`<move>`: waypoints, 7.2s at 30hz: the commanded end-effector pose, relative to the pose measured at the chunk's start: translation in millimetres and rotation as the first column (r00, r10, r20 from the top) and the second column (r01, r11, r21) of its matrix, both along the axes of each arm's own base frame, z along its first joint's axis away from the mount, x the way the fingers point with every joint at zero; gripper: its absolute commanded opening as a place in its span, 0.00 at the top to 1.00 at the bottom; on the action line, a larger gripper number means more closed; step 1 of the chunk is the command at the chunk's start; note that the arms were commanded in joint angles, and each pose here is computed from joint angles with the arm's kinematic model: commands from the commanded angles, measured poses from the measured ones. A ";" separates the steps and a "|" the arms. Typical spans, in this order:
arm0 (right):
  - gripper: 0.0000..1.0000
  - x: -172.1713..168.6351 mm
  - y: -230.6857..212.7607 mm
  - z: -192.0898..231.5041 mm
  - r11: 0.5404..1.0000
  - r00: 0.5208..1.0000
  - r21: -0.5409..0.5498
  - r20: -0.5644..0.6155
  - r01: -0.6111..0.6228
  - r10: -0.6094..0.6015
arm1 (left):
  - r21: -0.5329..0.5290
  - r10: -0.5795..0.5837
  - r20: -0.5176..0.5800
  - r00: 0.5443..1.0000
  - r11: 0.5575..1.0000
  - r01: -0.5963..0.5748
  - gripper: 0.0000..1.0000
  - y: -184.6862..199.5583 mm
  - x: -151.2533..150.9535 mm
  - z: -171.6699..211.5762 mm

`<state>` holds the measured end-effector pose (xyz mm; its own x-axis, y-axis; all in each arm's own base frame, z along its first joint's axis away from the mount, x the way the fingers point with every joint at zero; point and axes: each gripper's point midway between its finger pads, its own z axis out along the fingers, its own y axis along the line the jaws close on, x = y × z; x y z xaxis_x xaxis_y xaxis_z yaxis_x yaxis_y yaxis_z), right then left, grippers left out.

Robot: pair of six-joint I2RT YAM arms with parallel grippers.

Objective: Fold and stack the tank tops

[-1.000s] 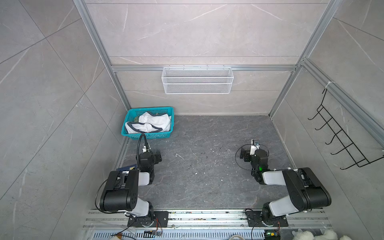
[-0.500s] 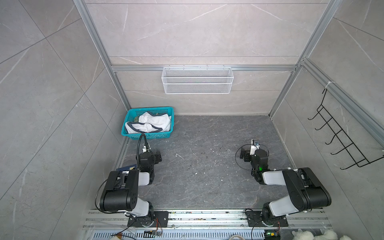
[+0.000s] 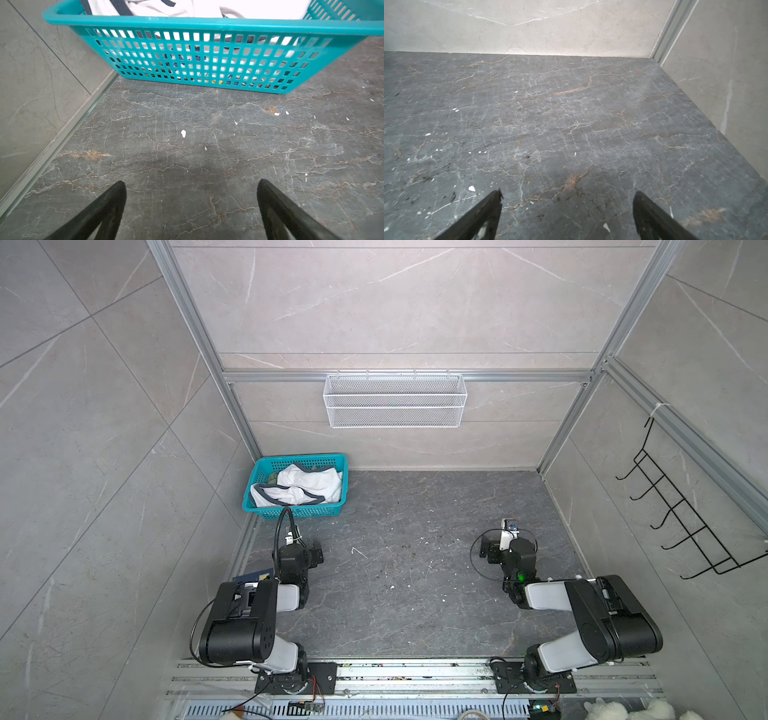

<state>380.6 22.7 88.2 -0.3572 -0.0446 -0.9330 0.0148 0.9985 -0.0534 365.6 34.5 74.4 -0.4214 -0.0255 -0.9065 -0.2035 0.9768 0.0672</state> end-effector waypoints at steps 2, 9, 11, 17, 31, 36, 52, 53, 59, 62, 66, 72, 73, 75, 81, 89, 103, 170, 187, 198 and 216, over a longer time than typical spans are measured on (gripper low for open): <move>0.00 -9.0 13.8 37.0 0.997 0.995 -0.023 0.068 -0.074 0.076 | 0.023 0.039 0.078 0.996 0.999 -0.041 0.00 1.2 -2.2 56.6; 0.01 -32.4 29.1 113.5 0.985 0.976 0.100 0.184 -0.140 0.120 | -0.289 0.220 0.079 0.972 0.939 -0.189 0.00 5.2 -25.5 117.1; 0.00 -38.5 32.4 138.0 0.975 0.974 0.161 0.190 -0.154 0.122 | -0.392 0.245 0.066 0.967 0.898 -0.201 0.00 0.8 -27.6 136.5; 0.00 -52.7 10.9 182.8 0.943 0.996 0.331 0.068 0.027 -0.052 | -0.548 0.256 -0.004 0.967 0.808 -0.217 0.00 -12.2 -33.5 166.3; 0.00 -70.7 29.1 166.7 0.913 0.996 0.407 -0.082 -0.003 0.040 | -0.397 0.198 -0.278 0.940 0.867 -0.300 0.06 7.9 75.2 138.6; 0.00 -81.1 37.3 166.9 0.903 0.991 0.427 -0.092 -0.046 0.095 | -0.404 0.224 -0.366 0.903 0.836 -0.371 0.14 30.2 118.7 124.3; 0.00 -94.5 42.4 148.7 0.890 0.984 0.452 -0.124 -0.058 0.128 | -0.484 0.129 -0.481 0.867 0.786 -0.385 0.39 31.6 204.0 50.2; 0.00 -94.2 42.7 147.8 0.890 0.984 0.453 -0.126 -0.059 0.129 | -0.486 0.124 -0.488 0.864 0.784 -0.387 0.42 31.3 205.7 44.5; 0.01 -92.2 45.2 140.5 0.886 0.980 0.461 -0.146 -0.056 0.138 | -0.469 0.126 -0.503 0.855 0.791 -0.392 0.67 32.9 208.7 32.5; 0.00 -91.0 46.4 135.1 0.883 0.977 0.466 -0.161 -0.052 0.142 | -0.473 0.121 -0.500 0.858 0.792 -0.387 0.84 31.8 209.1 37.6; 0.00 -89.5 50.7 131.7 0.876 0.971 0.479 -0.175 -0.059 0.161 | -0.488 0.113 -0.464 0.878 0.796 -0.360 1.00 29.0 209.5 66.9; 0.00 -92.0 51.8 135.8 0.873 0.971 0.483 -0.167 -0.069 0.169 | -0.530 0.108 -0.277 0.955 0.812 -0.246 1.00 21.1 198.8 174.7; 0.00 -92.6 51.7 136.0 0.872 0.971 0.485 -0.167 -0.069 0.170 | -0.536 0.102 -0.232 0.967 0.817 -0.215 1.00 17.6 195.7 197.1; 0.00 -93.8 52.5 136.6 0.869 0.971 0.490 -0.165 -0.072 0.173 | -0.537 0.080 -0.153 0.985 0.830 -0.151 1.00 7.6 189.0 235.9; 0.00 -99.7 53.1 135.5 0.862 0.971 0.501 -0.159 -0.077 0.179 | -0.455 -0.020 0.155 0.988 0.886 0.090 1.00 -37.8 148.6 367.3; 0.01 -106.2 53.9 132.4 0.862 0.967 0.499 -0.167 -0.085 0.192 | -0.291 -0.209 0.512 0.833 0.870 0.397 1.00 -112.7 64.0 507.1; 0.00 -108.4 57.4 134.2 0.852 0.965 0.514 -0.159 -0.101 0.210 | -0.109 -0.493 0.767 0.411 0.531 0.840 1.00 -235.2 -68.5 626.2; 0.13 -103.0 112.5 -30.8 0.850 0.743 0.521 -0.598 0.074 0.302 | -0.731 -0.435 -0.485 0.758 0.678 -0.079 0.64 -257.8 -70.6 -11.7; 0.14 -97.8 107.8 -20.7 0.872 0.756 0.485 -0.594 0.061 0.277 | -0.665 -0.378 -0.562 0.736 0.735 -0.131 0.53 -243.1 -104.1 6.0; 0.14 -98.8 108.6 -23.5 0.873 0.751 0.483 -0.598 0.060 0.279 | -0.654 -0.377 -0.542 0.751 0.750 -0.097 0.80 -251.5 -94.1 6.2; 0.19 -87.6 118.7 -3.2 0.856 0.767 0.515 -0.563 0.033 0.309 | -0.471 0.071 -0.257 0.964 0.862 -0.189 1.00 -103.3 -130.4 111.2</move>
<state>294.3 134.0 81.2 -0.8688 0.2354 -0.4356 0.0176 0.8939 0.4480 255.9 -120.6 206.1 -0.6360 -0.4931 -0.5936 -0.2130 0.8515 -0.4791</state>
